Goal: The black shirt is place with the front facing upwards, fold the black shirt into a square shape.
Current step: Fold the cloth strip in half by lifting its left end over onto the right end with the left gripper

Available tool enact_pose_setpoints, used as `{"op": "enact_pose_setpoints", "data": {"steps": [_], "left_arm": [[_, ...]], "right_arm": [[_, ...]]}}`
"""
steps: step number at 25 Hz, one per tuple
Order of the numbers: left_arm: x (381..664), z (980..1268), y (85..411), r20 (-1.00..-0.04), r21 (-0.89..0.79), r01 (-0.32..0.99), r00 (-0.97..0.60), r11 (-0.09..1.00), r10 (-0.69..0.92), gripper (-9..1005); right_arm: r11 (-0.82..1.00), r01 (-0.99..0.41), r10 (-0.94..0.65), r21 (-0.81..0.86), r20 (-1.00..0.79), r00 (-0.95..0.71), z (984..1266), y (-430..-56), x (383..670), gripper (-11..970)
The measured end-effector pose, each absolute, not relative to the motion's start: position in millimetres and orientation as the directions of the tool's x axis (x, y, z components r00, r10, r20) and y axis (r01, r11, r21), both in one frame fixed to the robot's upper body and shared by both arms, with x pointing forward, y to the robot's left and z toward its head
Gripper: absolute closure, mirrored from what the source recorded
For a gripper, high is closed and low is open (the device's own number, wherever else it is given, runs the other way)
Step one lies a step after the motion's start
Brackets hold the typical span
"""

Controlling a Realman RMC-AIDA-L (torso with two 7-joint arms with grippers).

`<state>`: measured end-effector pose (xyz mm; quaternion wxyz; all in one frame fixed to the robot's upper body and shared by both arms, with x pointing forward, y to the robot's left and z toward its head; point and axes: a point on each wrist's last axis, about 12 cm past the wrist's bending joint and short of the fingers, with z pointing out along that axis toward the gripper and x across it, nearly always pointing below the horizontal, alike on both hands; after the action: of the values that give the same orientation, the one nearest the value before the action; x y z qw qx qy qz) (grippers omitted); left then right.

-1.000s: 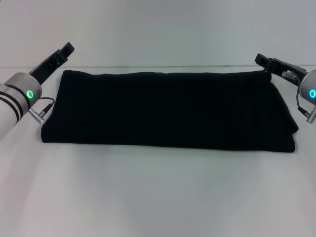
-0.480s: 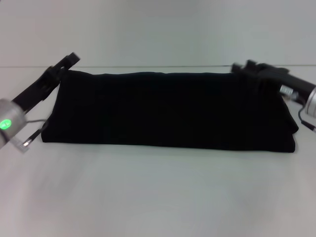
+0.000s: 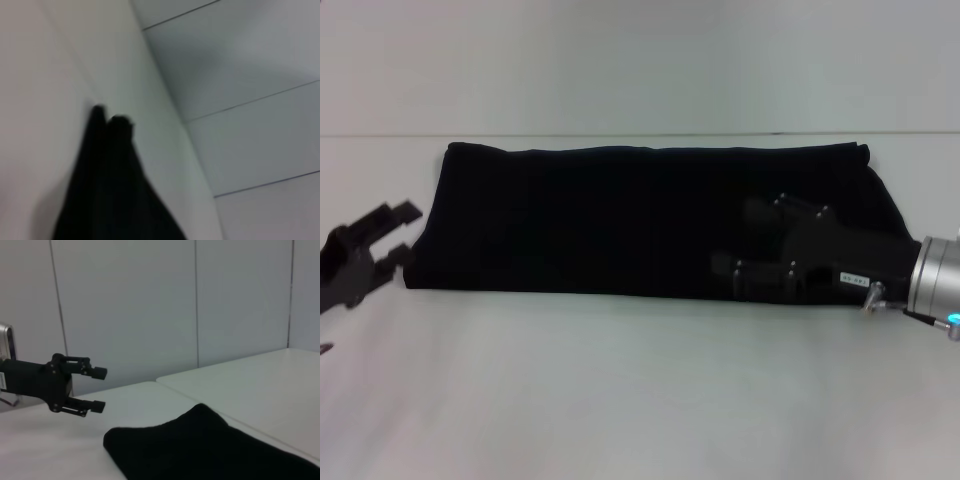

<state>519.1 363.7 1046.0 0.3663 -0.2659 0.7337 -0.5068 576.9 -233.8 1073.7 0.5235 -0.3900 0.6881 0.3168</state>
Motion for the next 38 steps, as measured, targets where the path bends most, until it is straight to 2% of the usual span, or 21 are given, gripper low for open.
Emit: {"op": "enact_pose_setpoints", "data": {"steps": [1,6,21,30,38], "left_arm": [[515.0,1044.5,366.4,-0.245,-0.938,-0.048,-0.609,0.343,-0.755,230],[508.2,1039.9,377.6,-0.180,-0.924,-0.154,-0.633,0.350,-0.753,230],[530.6,1028.9,372.9,-0.173,-0.882,-0.266,-0.583,0.388,-0.794,229],[539.9,1028.4,367.6,-0.186,-0.871,-0.276,-0.579,0.405,-0.794,230],[554.6,1028.9,349.1,-0.195,-0.870,-0.264,-0.590,0.415,-0.784,230]], "right_arm": [[0.492,-0.870,-0.206,0.029,-0.967,-0.149,1072.4,-232.9,575.8,226],[0.494,-0.869,-0.211,0.033,-0.965,-0.156,1066.3,-231.5,571.7,21],[0.501,-0.865,-0.215,0.036,-0.962,-0.165,1063.9,-231.2,571.3,17],[0.501,-0.865,-0.214,0.036,-0.963,-0.164,1064.4,-231.0,571.7,15],[0.498,-0.866,-0.211,0.042,-0.963,-0.169,1063.3,-229.8,570.6,16]]}}
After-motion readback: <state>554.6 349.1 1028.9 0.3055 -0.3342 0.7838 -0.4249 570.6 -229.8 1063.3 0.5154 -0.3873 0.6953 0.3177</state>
